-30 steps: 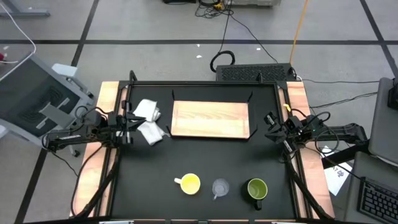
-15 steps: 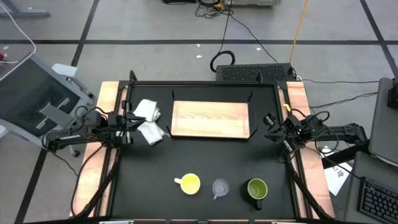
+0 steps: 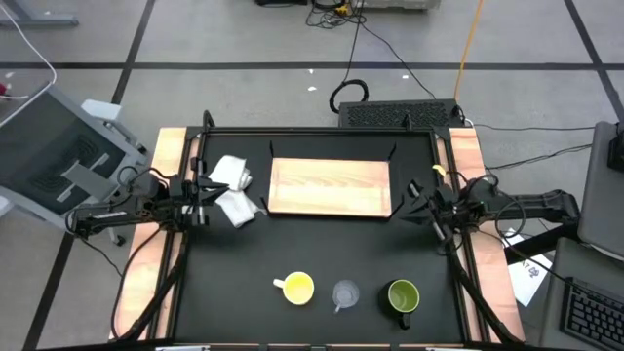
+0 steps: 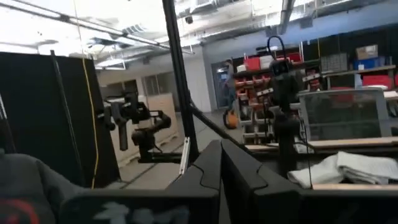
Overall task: Stack small to large cups/mugs on shelf
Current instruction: Put the black mug on the shelf
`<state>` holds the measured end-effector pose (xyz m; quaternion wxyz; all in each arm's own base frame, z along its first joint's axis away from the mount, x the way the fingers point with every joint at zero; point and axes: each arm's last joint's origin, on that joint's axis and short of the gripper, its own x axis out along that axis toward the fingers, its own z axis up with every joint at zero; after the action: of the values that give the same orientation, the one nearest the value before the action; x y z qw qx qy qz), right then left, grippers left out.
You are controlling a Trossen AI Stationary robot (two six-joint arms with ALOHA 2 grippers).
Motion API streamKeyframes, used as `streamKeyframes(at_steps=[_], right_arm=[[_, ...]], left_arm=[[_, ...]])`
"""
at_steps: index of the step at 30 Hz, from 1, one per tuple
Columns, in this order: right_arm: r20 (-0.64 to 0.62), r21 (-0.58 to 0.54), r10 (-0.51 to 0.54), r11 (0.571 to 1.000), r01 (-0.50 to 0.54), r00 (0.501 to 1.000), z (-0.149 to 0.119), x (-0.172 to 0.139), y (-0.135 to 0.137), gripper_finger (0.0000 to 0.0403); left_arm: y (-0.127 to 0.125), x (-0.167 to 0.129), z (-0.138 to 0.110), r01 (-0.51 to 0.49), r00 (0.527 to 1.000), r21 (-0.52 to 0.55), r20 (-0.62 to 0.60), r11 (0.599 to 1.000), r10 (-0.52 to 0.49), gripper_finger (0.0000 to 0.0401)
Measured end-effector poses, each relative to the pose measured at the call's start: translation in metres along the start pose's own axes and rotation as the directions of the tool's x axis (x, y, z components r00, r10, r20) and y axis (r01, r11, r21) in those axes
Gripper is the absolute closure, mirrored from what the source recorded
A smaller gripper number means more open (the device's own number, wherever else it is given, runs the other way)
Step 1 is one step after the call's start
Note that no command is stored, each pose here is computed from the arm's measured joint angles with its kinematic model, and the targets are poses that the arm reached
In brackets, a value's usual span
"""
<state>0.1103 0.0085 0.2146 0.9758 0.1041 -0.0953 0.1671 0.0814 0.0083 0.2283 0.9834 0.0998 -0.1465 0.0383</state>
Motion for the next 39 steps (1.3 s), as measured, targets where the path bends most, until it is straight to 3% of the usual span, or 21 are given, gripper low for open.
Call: streamKeyframes(at_steps=[17,22,31,39], right_arm=[[-0.19,-0.101,0.099,0.988,-0.119,0.977,0.05,0.033,0.022,0.0403],[-0.245,-0.117,0.047,0.99,-0.078,0.968,0.07,0.041,0.03,0.0403],[-0.49,-0.139,-0.024,0.989,-0.051,0.871,0.083,0.057,0.049,0.0403],[-0.579,-0.052,0.043,0.995,-0.09,0.814,0.068,0.064,0.067,0.0403]], left_arm=[[0.0,0.0,0.0,0.0,1.0,0.0,0.0,1.0,0.0,0.0368],[0.0,0.0,0.0,0.0,1.0,0.0,0.0,1.0,0.0,0.0368],[0.0,0.0,0.0,0.0,1.0,0.0,0.0,1.0,0.0,0.0368],[0.0,0.0,0.0,0.0,1.0,0.0,0.0,1.0,0.0,0.0368]])
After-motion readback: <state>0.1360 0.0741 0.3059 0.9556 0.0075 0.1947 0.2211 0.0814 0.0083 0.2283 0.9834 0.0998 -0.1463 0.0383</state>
